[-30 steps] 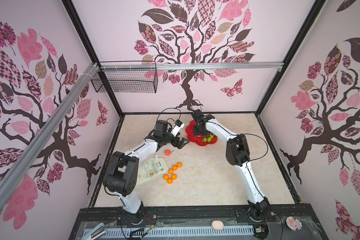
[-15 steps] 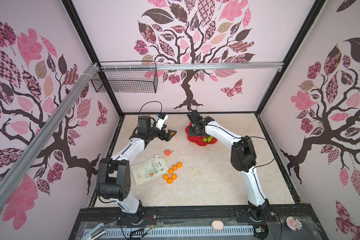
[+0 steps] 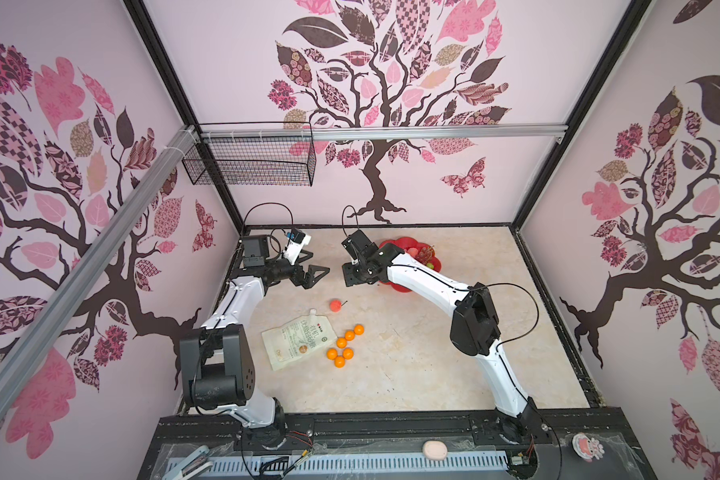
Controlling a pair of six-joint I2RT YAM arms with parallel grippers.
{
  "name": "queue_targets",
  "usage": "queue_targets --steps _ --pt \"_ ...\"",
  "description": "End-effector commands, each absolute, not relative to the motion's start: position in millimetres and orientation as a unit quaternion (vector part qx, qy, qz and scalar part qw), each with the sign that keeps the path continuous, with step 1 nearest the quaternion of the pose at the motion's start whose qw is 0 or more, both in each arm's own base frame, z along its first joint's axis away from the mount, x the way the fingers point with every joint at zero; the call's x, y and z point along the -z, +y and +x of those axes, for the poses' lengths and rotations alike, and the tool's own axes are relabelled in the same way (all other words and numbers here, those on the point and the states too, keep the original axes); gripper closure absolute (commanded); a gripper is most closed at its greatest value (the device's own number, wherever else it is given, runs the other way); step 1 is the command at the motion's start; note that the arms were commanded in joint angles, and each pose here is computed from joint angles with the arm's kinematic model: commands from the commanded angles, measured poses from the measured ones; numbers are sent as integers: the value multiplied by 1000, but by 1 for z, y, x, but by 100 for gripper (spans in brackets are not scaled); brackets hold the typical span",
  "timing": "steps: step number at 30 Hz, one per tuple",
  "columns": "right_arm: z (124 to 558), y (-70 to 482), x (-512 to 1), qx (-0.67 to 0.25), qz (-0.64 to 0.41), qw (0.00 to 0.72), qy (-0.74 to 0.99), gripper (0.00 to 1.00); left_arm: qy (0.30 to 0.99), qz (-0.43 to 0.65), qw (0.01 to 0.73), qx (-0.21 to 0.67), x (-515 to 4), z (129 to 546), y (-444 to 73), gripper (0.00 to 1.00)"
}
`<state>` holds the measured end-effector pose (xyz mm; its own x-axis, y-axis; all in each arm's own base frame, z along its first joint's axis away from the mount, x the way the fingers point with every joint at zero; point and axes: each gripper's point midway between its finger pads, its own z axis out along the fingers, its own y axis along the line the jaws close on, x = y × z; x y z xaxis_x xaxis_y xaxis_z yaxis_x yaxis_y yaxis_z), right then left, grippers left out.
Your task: Place and organize the fake fruits in the fruit bowl
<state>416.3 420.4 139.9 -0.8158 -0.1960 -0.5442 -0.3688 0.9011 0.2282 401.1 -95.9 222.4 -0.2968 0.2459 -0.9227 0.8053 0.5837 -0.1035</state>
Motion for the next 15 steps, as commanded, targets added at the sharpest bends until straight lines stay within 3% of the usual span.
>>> queue_targets --steps 1,15 --pt "405 434 -110 -165 -170 225 945 45 696 415 509 290 -249 379 -95 2" --pt "374 468 -65 -184 -222 161 944 45 697 420 495 305 -241 372 -80 2"
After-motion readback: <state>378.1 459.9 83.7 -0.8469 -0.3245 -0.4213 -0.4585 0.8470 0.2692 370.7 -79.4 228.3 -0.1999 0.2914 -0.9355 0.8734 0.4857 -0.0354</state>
